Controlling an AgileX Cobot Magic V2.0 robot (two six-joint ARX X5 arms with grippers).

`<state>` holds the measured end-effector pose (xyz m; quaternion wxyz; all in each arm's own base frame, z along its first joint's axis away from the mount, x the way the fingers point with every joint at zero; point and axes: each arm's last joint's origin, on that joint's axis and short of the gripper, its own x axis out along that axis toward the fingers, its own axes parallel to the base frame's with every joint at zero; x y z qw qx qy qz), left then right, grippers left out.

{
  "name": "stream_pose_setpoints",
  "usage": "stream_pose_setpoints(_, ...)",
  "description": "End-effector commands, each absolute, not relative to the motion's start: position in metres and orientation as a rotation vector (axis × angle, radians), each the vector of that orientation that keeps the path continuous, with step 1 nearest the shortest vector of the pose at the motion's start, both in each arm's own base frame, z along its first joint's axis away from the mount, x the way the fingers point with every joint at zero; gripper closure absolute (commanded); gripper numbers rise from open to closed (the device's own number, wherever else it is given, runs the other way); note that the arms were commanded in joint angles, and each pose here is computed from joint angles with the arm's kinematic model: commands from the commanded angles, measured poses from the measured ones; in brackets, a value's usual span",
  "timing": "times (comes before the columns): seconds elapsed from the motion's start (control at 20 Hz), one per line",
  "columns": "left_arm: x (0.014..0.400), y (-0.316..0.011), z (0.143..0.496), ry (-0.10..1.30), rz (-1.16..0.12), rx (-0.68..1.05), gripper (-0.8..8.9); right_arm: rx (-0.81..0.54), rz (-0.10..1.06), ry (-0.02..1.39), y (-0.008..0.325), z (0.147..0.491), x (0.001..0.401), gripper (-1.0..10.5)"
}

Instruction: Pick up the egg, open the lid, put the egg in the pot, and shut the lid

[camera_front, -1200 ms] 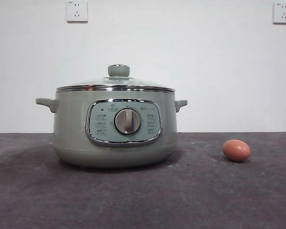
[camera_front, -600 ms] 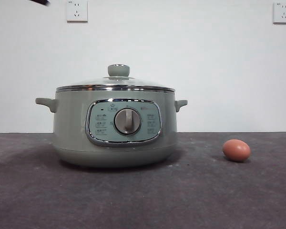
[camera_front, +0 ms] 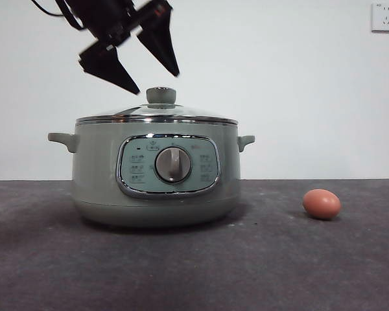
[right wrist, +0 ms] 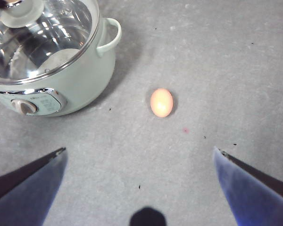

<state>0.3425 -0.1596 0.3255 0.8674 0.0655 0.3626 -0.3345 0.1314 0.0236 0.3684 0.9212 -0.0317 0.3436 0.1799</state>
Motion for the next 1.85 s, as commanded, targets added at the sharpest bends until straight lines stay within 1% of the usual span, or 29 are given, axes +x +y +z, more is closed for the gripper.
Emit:
stream_pose_setpoints(0.05, 0.348, -0.168, 0.317, 0.752, -0.713, 0.156, 1.85, -0.068, 0.374, 0.702, 0.024, 0.369, 0.133, 3.2)
stream_pose_setpoints(0.3, 0.353, -0.177, 0.306, 0.762, -0.642, 0.204, 1.91, -0.067, 0.374, 0.718, 0.025, 0.367, 0.138, 3.2)
stream_pose_setpoints(0.35, 0.353, -0.177, 0.305, 0.765, -0.632, 0.21, 2.36, -0.066, 0.374, 0.72, 0.025, 0.367, 0.138, 3.2)
stream_pose_setpoints(0.45, 0.353, -0.178, 0.305, 0.762, -0.628, 0.214, 4.11, -0.066, 0.373, 0.724, 0.025, 0.367, 0.14, 3.2)
stream_pose_setpoints(0.65, 0.353, -0.179, 0.305, 0.753, -0.63, 0.212, 5.88, -0.067, 0.371, 0.726, 0.025, 0.366, 0.142, 3.2)
stream_pose_setpoints(0.85, 0.353, -0.179, 0.305, 0.76, -0.627, 0.205, 6.97, -0.068, 0.371, 0.726, 0.025, 0.366, 0.142, 3.2)
stream_pose_setpoints(1.0, 0.353, -0.179, 0.304, 0.775, -0.621, 0.193, 7.0, -0.067, 0.371, 0.727, 0.025, 0.366, 0.142, 3.2)
stream_pose_setpoints(1.05, 0.352, -0.179, 0.304, 0.779, -0.621, 0.194, 7.42, -0.067, 0.371, 0.727, 0.025, 0.366, 0.142, 3.2)
stream_pose_setpoints(1.1, 0.352, -0.179, 0.304, 0.78, -0.621, 0.194, 8.18, -0.067, 0.371, 0.727, 0.025, 0.366, 0.142, 3.2)
stream_pose_setpoints(1.45, 0.35, -0.178, 0.313, 0.753, -0.622, 0.19, 8.22, -0.067, 0.371, 0.728, 0.025, 0.366, 0.142, 3.2)
stream_pose_setpoints(1.85, 0.347, -0.176, 0.366, 0.671, -0.625, 0.179, 8.22, -0.066, 0.371, 0.743, 0.026, 0.364, 0.146, 3.2)
